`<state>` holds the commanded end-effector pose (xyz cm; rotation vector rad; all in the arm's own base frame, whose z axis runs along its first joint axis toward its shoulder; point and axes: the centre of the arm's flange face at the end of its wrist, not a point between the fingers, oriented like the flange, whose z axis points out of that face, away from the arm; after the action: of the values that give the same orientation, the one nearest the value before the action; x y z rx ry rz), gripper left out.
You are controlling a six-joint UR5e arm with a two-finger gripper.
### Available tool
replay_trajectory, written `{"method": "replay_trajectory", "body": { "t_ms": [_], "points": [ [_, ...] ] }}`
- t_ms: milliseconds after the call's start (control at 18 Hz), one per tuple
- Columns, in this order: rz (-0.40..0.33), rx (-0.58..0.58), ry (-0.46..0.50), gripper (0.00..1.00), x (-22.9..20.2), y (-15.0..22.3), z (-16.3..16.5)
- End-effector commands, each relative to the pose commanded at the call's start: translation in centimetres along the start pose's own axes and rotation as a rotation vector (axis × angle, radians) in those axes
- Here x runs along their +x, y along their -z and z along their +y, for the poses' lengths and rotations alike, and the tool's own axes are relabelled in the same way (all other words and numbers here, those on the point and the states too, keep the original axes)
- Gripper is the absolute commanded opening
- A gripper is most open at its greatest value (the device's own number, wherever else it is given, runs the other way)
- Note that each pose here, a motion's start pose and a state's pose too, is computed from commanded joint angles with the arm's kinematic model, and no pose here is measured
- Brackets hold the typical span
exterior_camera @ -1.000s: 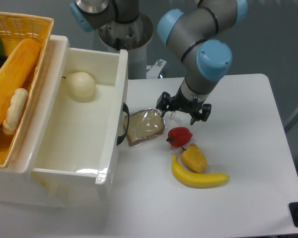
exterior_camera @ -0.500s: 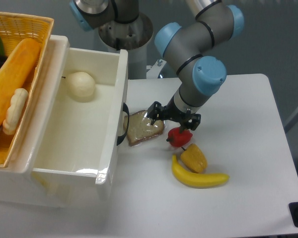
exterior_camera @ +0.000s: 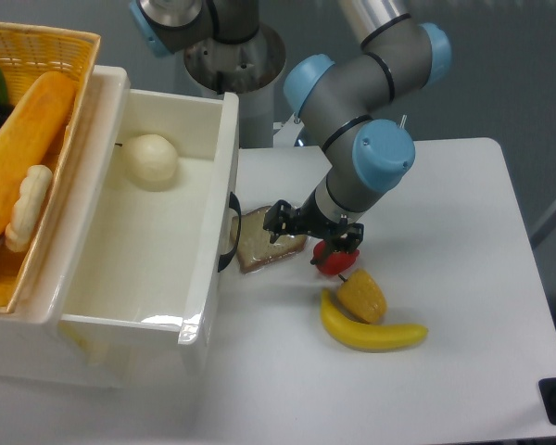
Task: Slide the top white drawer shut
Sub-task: 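Lower the gripper toward the front face of the open white drawer, then push the drawer front with the gripper, sliding the drawer into the unit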
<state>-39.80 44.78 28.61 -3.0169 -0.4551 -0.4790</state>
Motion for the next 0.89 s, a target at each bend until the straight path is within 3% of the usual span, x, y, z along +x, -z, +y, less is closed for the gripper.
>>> {"method": "replay_trajectory", "body": {
  "t_ms": [889],
  "points": [
    [0.015,0.004,-0.015,1.0,2.9,-0.6,-1.6]
  ]
}}
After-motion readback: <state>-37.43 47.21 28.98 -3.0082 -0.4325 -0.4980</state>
